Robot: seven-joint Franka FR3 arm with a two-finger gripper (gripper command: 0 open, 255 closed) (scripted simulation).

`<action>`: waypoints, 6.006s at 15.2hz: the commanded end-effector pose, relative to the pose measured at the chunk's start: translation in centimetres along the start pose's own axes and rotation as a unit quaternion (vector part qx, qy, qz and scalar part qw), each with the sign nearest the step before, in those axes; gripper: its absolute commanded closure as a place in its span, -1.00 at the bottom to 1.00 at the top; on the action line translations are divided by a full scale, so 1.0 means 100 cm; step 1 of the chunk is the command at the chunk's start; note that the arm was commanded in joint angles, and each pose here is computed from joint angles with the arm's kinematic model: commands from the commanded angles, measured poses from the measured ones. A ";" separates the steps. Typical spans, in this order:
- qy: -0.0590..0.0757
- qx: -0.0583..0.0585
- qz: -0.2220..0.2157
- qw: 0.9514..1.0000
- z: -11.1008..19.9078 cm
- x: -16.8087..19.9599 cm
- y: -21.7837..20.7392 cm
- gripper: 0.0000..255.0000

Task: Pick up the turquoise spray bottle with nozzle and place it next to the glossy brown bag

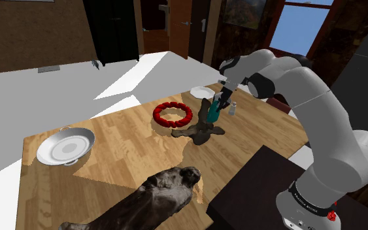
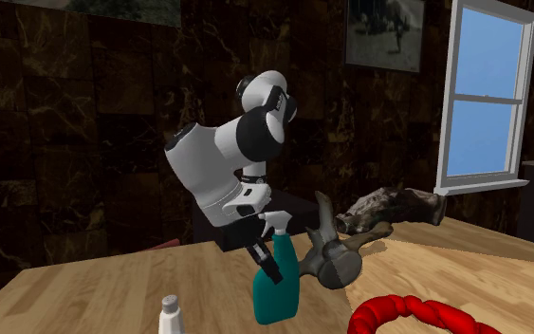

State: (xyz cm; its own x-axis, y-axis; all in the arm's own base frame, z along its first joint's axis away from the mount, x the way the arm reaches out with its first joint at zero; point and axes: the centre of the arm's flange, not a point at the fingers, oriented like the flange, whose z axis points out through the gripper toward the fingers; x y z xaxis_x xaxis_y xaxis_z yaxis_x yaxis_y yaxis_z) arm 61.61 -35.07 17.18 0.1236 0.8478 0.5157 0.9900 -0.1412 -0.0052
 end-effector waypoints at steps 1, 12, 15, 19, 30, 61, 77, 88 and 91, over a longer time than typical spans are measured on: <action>0.000 0.000 0.000 1.000 -0.008 0.005 0.000 1.00; 0.000 0.000 0.000 1.000 -0.058 0.035 0.000 1.00; 0.000 0.000 0.000 1.000 -0.072 0.043 -0.001 1.00; 0.000 0.000 0.000 1.000 -0.090 0.054 -0.001 1.00; 0.000 0.000 0.000 1.000 -0.140 0.084 -0.001 1.00; 0.000 0.000 0.000 1.000 -0.245 0.193 -0.008 1.00; 0.000 0.000 0.000 1.000 -0.138 0.372 -0.043 1.00; 0.000 0.000 0.000 1.000 -0.064 0.494 -0.067 1.00; 0.000 0.000 0.000 1.000 -0.044 0.528 -0.073 1.00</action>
State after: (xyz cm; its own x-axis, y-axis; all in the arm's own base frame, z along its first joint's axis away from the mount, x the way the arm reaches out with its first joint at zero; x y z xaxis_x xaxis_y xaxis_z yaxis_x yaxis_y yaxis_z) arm 60.72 6.86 48.20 0.1223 0.8481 0.5155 0.9902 -0.1397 -0.0050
